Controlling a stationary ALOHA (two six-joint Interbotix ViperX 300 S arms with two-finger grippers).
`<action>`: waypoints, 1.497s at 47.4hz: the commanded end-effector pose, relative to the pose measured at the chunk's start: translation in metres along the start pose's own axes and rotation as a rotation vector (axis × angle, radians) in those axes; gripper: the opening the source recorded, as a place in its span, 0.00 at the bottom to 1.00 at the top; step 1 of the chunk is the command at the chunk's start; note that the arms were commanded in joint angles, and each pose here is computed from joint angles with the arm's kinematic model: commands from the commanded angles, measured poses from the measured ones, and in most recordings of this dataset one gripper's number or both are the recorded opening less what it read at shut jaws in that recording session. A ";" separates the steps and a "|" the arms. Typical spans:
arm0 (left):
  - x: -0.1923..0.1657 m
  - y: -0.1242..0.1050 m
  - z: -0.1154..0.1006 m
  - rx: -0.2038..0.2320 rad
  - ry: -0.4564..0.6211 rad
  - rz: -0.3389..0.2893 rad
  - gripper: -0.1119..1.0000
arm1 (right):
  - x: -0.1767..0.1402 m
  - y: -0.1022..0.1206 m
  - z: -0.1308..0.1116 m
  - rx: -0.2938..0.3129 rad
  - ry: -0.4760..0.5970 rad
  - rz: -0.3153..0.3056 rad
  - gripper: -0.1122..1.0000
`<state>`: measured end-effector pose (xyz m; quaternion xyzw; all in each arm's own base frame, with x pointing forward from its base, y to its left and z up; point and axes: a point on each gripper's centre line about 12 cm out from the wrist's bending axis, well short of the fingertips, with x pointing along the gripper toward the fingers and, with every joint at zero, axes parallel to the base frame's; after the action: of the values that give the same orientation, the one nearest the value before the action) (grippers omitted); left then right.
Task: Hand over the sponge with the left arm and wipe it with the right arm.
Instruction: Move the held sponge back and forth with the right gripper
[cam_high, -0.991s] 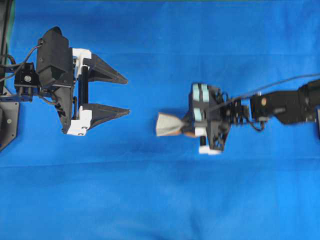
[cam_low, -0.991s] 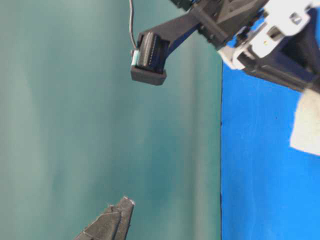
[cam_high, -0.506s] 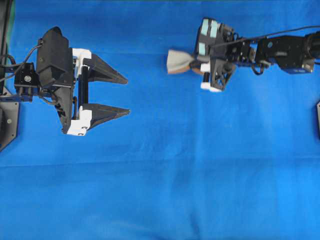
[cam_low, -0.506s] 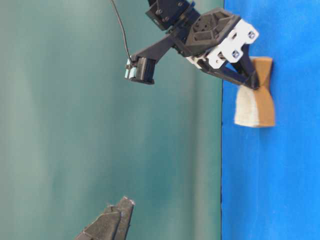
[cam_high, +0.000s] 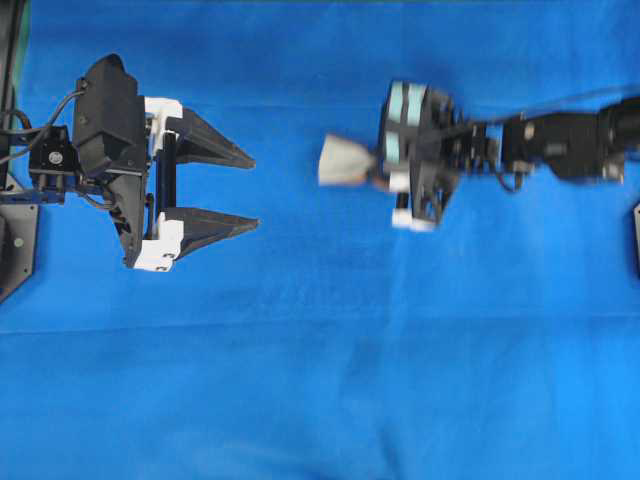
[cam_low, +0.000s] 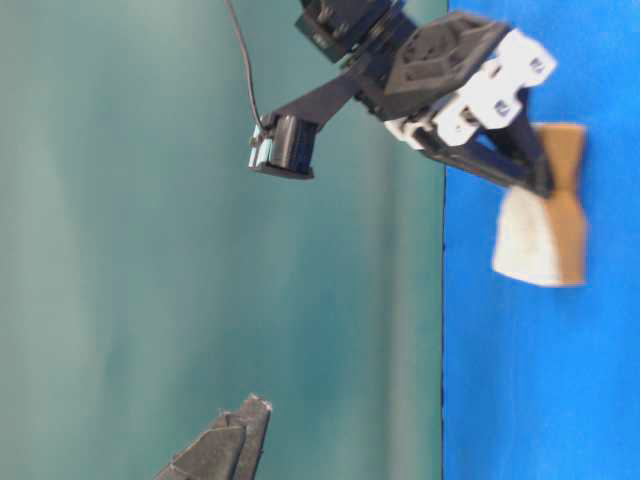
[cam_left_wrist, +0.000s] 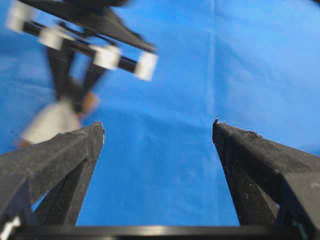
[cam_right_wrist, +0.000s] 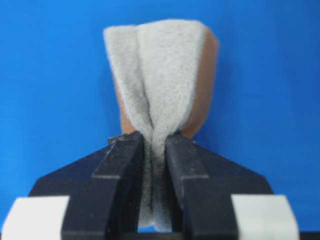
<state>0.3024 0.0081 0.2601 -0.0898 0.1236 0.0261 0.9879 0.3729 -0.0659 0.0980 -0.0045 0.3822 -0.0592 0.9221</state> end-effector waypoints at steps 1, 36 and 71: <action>0.000 -0.001 0.005 0.003 -0.020 -0.002 0.88 | -0.005 0.027 0.007 -0.001 -0.023 0.049 0.27; 0.000 -0.001 0.006 0.000 -0.021 -0.002 0.88 | -0.008 0.073 0.003 0.033 0.028 0.132 0.27; 0.000 -0.001 0.005 0.000 -0.020 -0.002 0.88 | -0.004 -0.006 0.002 0.070 0.029 -0.010 0.27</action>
<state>0.3026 0.0085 0.2596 -0.0899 0.1243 0.0268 0.9878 0.3687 -0.0608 0.0938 0.0218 0.4053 -0.0643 0.9116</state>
